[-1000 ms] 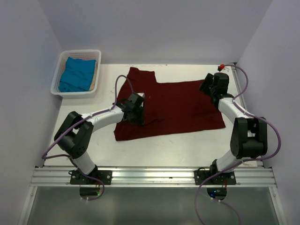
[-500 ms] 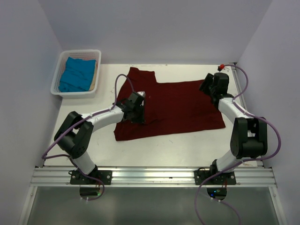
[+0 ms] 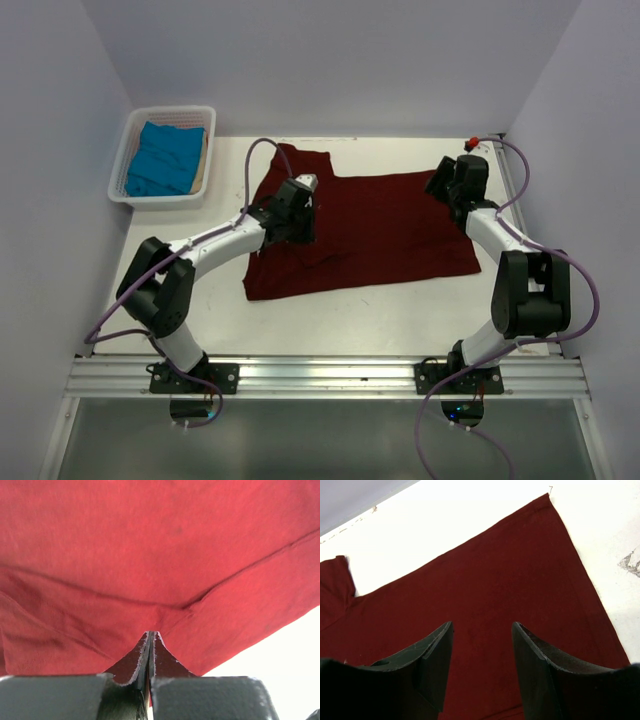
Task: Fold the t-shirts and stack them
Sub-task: Fold the tshirt
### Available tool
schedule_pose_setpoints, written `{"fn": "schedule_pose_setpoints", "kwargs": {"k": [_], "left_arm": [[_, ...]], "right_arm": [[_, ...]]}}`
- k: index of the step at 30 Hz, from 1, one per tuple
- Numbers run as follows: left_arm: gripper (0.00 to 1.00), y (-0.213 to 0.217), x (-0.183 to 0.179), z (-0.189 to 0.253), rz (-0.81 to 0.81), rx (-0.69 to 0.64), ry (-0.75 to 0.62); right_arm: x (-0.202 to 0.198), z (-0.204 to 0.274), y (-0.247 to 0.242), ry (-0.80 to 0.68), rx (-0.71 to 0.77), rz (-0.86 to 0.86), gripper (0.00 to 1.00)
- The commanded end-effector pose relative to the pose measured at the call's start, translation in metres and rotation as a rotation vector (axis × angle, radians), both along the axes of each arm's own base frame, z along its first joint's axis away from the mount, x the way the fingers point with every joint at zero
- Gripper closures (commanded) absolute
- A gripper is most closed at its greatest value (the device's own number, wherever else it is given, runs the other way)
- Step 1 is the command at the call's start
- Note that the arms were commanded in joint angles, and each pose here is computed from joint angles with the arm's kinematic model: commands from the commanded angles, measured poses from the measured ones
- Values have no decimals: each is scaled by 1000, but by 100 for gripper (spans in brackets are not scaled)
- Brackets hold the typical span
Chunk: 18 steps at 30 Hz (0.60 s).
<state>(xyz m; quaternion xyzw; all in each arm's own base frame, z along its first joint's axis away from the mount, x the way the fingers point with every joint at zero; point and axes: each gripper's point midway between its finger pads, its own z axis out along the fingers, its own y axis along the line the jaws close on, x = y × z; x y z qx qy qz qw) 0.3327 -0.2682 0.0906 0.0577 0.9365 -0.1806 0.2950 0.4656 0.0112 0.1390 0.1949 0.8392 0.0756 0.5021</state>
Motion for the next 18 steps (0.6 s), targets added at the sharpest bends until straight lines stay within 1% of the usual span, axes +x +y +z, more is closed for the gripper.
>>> {"fn": "schedule_pose_setpoints", "kwargs": {"k": [1,4,5,6,7,9,11,15,18], "left_arm": [[100,-10,21,14,-6,16,-63],[100,-3,18,5,31,59,-1],[93,2,12,1,39,80,28],[84,3,10,-3,47,86,43],[73,8,4,-10,67,94,66],[68,16,-7,-21,84,104,95],[64,17,-12,-21,104,84,110],[64,24,-26,-27,129,83,143],[64,27,-29,-22,144,74,137]], "right_arm": [[4,5,4,-19,-8,18,46],[3,5,3,-16,-9,17,46],[4,7,3,-20,-9,15,46],[4,6,3,-17,-9,17,46],[4,5,3,-16,-9,17,46],[4,4,3,-14,-9,15,46],[4,2,3,-10,-10,15,46],[4,0,4,-5,-7,17,46],[5,-1,4,-5,-4,18,45]]}}
